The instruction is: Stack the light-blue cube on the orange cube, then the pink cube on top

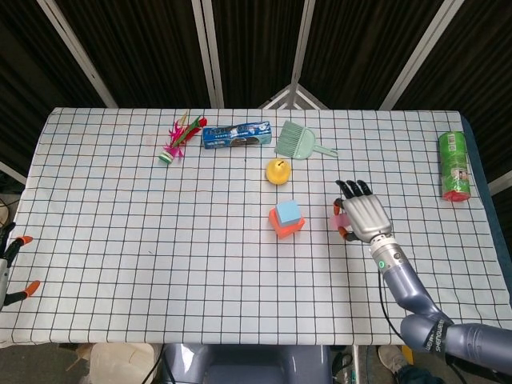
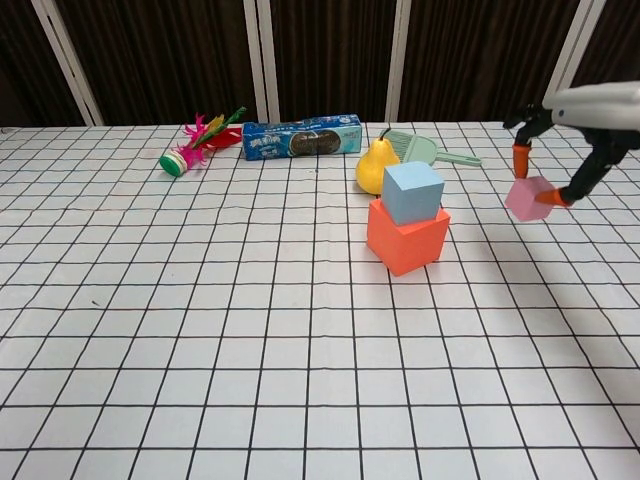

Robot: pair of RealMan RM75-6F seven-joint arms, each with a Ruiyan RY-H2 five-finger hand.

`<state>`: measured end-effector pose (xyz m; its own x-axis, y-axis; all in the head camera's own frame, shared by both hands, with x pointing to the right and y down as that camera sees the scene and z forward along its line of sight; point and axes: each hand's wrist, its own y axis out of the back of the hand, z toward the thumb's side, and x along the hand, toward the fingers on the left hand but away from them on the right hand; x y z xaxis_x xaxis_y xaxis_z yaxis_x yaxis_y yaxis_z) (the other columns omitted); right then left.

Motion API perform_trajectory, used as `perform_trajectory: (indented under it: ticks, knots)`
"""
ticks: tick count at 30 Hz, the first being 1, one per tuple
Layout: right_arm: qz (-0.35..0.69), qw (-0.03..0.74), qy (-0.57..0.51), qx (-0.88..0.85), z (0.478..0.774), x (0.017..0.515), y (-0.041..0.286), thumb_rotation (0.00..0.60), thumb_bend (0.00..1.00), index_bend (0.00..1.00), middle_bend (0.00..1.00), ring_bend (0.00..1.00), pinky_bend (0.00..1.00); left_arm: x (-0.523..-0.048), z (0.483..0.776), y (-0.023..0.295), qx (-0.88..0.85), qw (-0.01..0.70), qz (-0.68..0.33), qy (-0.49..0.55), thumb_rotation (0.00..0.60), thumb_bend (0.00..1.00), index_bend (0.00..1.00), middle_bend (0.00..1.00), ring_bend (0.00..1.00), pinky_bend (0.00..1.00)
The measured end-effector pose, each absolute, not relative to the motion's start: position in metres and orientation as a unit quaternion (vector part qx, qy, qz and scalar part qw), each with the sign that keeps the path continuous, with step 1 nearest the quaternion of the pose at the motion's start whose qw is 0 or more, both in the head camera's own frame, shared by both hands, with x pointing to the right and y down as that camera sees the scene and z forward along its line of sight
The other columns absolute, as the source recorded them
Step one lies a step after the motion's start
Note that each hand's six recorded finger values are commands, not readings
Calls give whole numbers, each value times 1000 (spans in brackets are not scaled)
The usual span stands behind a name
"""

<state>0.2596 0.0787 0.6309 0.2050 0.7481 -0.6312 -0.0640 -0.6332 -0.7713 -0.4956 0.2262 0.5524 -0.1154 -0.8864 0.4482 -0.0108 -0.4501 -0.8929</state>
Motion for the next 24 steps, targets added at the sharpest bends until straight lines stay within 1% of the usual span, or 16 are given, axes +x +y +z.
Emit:
perform_trajectory:
  ticks: [8, 11, 17, 24]
  knots:
    - [573, 402, -245, -671, 577, 239, 41, 600, 428, 475, 67, 31, 0, -498, 550, 226, -564, 346, -634, 400, 600, 206, 222, 28, 0, 18]
    - [565, 418, -232, -672, 567, 221, 36, 600, 432, 475, 67, 31, 0, -498, 549, 227, -562, 346, -635, 401, 600, 206, 222, 28, 0, 18]
    - [559, 440, -199, -674, 563, 187, 33, 600, 432, 474, 67, 31, 0, -498, 553, 226, -561, 346, -639, 397, 600, 206, 222, 28, 0, 18]
    - [550, 437, -172, -691, 569, 143, 42, 600, 433, 475, 67, 31, 0, -496, 554, 225, -561, 347, -639, 394, 600, 206, 222, 27, 0, 18]
